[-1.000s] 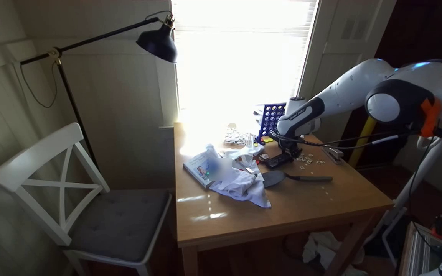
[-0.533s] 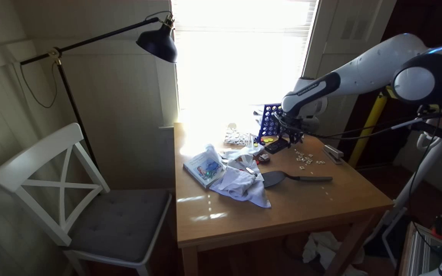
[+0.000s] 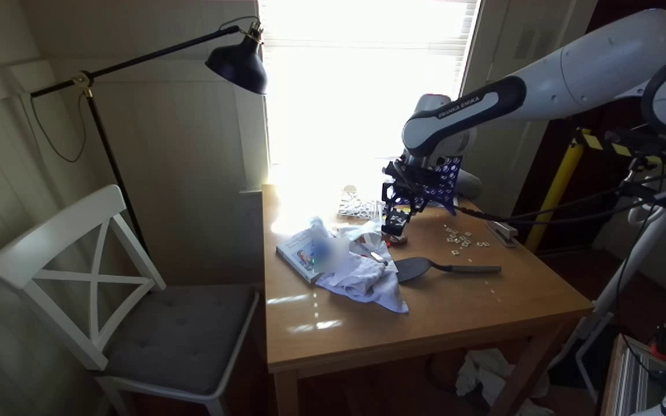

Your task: Move the remote to the left

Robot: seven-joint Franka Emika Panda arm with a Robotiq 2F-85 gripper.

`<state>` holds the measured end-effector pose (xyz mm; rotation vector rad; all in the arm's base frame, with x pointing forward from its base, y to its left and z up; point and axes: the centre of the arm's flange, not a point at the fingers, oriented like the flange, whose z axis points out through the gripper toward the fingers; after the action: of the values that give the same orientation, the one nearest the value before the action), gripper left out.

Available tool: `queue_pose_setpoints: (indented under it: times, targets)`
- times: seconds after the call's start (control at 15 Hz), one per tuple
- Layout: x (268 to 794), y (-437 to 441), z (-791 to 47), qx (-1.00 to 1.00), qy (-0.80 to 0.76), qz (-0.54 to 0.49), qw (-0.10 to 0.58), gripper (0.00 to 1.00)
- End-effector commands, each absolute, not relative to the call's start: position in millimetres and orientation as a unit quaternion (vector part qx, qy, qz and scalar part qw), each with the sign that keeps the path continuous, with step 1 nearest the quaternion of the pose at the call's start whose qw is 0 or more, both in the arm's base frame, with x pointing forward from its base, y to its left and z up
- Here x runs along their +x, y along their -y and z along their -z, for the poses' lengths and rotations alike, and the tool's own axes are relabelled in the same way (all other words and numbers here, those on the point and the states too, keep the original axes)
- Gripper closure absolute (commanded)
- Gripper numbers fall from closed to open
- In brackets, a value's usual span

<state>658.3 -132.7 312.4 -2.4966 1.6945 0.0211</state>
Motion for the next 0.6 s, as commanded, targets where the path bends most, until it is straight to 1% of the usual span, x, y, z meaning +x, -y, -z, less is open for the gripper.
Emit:
queue_pose_setpoints:
  times: [0.0, 0.07, 0.33, 0.4, 0.53]
  targets:
    - [660, 109, -308, -0.84, -0.539, -0.017, 0.063, 0.64]
    - [661, 95, -305, -0.845, -0.531, -0.021, 0.062, 0.39]
    - [659, 107, -304, -0.84, -0.538, -0.02, 0.059, 0.39]
    - [664, 101, -306, -0.851, -0.522, -0.015, 0.055, 0.64]
    - [690, 63, -311, -0.885, -0.464, 0.0, 0.031, 0.64]
